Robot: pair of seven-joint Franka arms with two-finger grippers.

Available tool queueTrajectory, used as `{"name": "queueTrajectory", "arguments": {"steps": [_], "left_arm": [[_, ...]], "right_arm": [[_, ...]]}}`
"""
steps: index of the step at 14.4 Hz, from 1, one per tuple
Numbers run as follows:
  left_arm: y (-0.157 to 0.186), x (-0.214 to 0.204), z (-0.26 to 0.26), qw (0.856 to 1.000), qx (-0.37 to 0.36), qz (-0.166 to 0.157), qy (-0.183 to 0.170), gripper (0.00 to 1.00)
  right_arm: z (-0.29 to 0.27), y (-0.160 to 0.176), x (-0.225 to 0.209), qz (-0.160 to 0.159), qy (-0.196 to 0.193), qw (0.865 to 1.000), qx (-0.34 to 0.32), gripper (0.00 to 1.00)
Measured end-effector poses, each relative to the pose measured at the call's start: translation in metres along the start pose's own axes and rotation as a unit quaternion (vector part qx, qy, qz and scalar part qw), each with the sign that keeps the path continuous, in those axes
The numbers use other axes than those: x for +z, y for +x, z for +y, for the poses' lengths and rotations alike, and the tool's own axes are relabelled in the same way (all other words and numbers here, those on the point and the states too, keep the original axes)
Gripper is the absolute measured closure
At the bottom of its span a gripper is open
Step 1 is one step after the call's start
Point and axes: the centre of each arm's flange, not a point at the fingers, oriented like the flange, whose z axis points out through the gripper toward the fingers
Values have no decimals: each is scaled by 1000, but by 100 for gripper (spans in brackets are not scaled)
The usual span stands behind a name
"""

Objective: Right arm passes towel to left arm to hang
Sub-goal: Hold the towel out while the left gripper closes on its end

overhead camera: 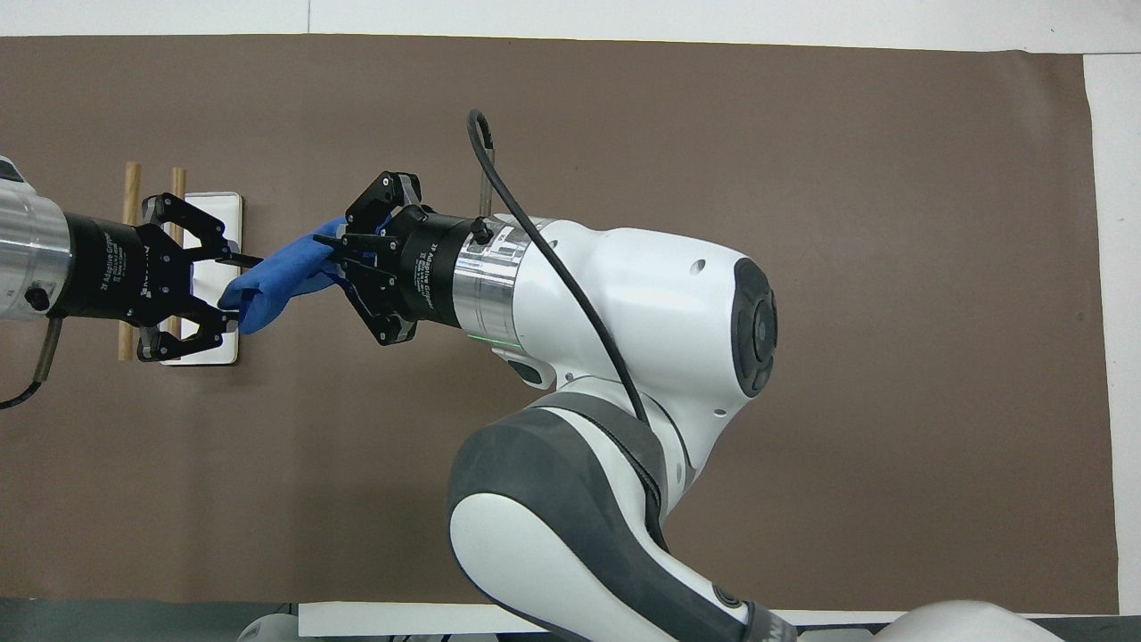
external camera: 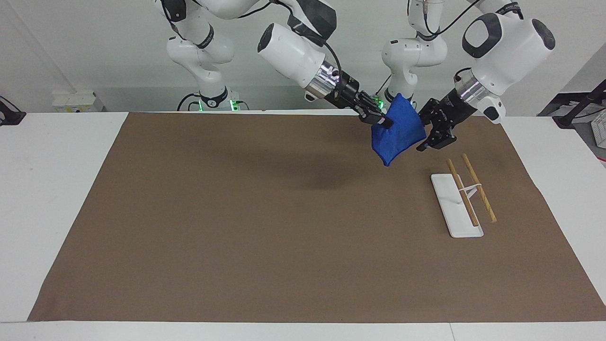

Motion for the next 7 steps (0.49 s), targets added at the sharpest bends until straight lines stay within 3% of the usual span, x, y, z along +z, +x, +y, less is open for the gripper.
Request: {"name": "queueTrajectory", "arguments": {"steps": [3,4,7], "left_arm": [[-5,2,-1,1000,4,0,2,93],[-6,3,-1,1000,5,0,2,98],[-6,3,-1,1000,5,0,2,98]], "right_arm": [[0,0,0,0,0,1000,0,95],[0,0,0,-1,0,1000,0,95],[0,0,0,-1,0,1000,0,95]]}}
